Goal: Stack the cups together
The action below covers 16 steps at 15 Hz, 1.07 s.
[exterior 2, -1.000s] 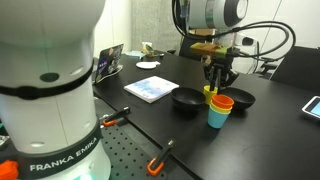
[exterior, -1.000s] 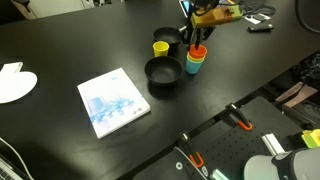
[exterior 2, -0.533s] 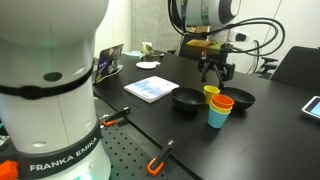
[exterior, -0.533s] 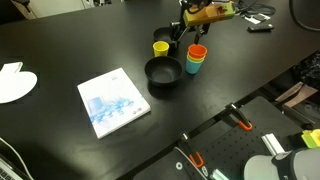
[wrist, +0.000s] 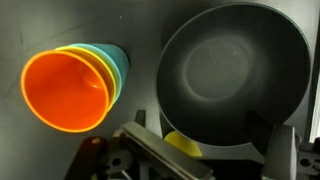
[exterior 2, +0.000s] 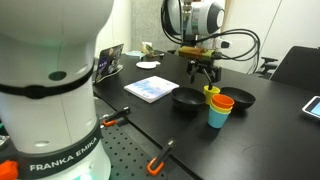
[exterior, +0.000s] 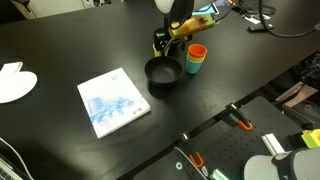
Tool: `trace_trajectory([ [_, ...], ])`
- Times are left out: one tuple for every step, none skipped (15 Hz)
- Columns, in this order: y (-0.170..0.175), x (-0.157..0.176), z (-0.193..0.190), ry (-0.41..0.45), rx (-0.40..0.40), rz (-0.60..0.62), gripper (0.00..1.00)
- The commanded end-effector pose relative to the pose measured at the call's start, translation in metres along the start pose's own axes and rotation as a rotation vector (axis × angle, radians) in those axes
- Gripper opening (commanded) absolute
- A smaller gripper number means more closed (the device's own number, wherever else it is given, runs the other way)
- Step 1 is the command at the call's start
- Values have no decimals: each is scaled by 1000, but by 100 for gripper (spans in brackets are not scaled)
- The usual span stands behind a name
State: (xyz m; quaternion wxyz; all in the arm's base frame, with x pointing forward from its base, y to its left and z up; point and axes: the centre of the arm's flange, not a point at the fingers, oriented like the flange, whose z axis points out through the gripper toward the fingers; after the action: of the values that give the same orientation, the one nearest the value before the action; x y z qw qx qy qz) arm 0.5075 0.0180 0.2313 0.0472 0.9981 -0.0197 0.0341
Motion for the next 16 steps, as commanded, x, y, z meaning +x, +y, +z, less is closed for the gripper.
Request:
trace_trajectory([
  [-3, 2, 2, 1, -5, -16, 100],
  [-5, 3, 3, 1, -7, -22, 100],
  [-5, 4, 3, 2, -8, -24, 100],
  [-5, 5, 2, 3, -9, -24, 100],
  [-7, 6, 3, 3, 9, -51, 100],
  [-10, 9, 3, 8, 31, -82, 100],
  [-15, 12, 3, 14, 54, -121, 100],
  [-21, 16, 4, 30, 63, -152, 100],
  [-26, 18, 5, 46, 66, -178, 100],
  [-33, 22, 6, 57, 69, -205, 100],
  [-38, 27, 8, 75, 71, -228, 100],
  [-41, 33, 11, 101, 68, -246, 100],
  [-43, 41, 14, 126, 62, -253, 100],
  [-44, 50, 18, 145, 60, -261, 100],
  [-43, 59, 22, 167, 57, -265, 100],
  [-44, 65, 25, 180, 54, -273, 100],
])
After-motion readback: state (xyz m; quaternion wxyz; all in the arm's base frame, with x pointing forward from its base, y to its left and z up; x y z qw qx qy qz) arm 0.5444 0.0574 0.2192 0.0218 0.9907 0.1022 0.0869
